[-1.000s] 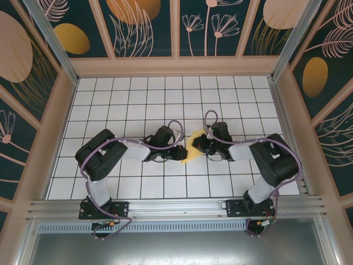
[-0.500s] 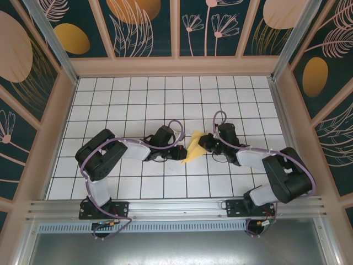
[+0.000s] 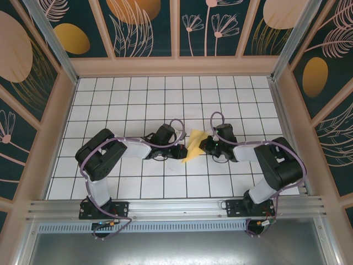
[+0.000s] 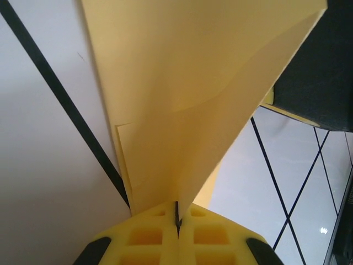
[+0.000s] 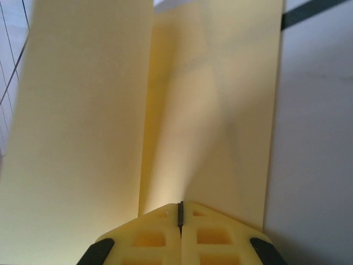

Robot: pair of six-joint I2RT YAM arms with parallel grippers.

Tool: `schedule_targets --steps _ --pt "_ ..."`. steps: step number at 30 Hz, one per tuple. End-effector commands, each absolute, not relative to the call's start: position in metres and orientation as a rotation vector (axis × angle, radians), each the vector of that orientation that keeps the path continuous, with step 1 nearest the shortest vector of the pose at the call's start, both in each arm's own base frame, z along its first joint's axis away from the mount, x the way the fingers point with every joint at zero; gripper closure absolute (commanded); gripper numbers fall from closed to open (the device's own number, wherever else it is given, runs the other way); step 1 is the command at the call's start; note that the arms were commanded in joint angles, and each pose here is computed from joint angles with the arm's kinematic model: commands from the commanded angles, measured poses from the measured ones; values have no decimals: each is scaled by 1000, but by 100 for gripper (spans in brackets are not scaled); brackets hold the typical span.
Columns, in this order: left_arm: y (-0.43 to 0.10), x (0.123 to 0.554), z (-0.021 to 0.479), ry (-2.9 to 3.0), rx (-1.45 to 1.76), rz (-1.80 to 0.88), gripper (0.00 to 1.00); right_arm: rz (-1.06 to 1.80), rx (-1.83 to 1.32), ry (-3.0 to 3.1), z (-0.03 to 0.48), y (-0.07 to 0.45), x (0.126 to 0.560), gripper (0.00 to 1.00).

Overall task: Fold a paper plane with a square sheet of paper (pick it up from the middle)
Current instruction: Fourth fold the wing at the center of the table.

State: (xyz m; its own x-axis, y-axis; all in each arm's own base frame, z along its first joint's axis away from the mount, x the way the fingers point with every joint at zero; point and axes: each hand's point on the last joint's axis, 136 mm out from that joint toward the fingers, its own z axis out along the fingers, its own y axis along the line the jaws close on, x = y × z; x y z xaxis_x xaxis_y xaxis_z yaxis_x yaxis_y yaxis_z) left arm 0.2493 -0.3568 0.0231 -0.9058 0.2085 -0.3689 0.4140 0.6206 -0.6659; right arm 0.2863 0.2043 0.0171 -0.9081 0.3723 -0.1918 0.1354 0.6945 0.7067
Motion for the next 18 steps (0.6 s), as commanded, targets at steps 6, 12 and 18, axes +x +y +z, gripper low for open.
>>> schedule_targets --steps 6,12,18 --pt "-353 253 14 2647 497 -1103 97 912 388 2676 -5 191 276 100" --pt "-353 250 5 2680 428 -1142 98 896 318 2632 12 191 284 100" --pt "-351 250 2 2706 370 -1192 99 1100 223 2470 56 206 278 95"
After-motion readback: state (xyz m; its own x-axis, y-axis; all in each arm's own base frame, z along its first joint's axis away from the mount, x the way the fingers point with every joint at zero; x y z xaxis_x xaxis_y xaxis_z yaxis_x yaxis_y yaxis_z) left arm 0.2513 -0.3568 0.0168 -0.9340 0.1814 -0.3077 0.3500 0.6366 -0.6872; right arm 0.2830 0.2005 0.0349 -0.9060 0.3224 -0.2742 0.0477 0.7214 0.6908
